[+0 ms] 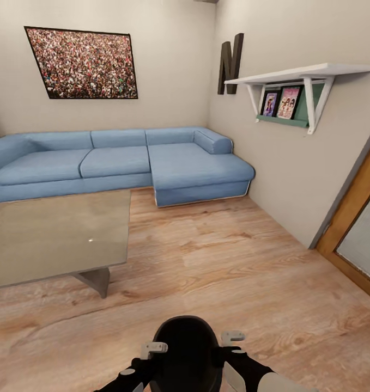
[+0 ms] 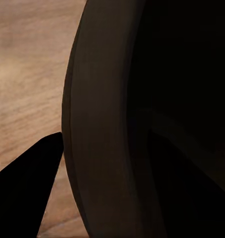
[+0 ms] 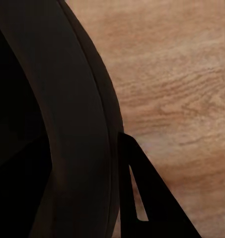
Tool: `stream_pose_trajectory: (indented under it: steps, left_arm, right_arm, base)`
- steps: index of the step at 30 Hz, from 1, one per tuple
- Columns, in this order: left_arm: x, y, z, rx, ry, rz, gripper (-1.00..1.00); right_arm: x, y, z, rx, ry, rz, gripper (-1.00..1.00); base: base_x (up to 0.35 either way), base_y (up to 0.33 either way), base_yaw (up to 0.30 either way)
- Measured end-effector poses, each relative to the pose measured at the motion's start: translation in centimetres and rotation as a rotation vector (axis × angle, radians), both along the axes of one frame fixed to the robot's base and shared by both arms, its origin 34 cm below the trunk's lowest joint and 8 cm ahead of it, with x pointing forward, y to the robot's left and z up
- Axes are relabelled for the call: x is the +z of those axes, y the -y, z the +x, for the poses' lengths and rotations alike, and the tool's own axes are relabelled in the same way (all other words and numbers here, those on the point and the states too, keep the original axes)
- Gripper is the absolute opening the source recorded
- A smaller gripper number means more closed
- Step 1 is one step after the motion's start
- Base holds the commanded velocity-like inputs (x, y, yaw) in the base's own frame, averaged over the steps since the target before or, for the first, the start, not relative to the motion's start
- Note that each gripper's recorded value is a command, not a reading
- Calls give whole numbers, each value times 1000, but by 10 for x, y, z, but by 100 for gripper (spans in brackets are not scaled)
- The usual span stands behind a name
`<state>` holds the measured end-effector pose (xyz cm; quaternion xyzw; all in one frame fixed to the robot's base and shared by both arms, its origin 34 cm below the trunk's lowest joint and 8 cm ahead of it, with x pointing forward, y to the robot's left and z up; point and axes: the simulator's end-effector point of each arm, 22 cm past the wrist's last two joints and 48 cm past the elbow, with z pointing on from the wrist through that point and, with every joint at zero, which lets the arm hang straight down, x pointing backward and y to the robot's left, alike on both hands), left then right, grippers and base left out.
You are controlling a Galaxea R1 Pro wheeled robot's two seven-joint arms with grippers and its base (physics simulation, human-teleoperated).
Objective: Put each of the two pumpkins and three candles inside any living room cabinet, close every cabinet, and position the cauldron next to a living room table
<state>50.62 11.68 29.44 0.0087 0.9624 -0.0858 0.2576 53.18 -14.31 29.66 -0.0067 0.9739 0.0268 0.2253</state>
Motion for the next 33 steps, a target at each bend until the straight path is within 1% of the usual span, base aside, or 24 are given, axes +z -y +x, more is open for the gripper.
stream_pose_trajectory:
  steps: [14,18,22,29,33]
  left_arm:
    - [0,0,0,1,-1,0,-100]
    - [0,0,0,0,0,0,-100]
    - [0,0,0,0,1,-1,-100]
    - [0,1,0,0,0,-1,-100]
    - [0,1,0,0,0,-1,-100]
  right_arm:
    - [0,0,0,0,-1,0,-100]
    - [0,0,0,0,0,0,-100]
    - [0,1,0,-1,1,0,-100]
    - [0,1,0,0,0,0,-100]
    - [0,1,0,0,1,0,-100]
  base:
    - [0,261,291]
    - [0,122,277]
    - [0,21,87]
    - [0,119,8]
    - [0,33,1]
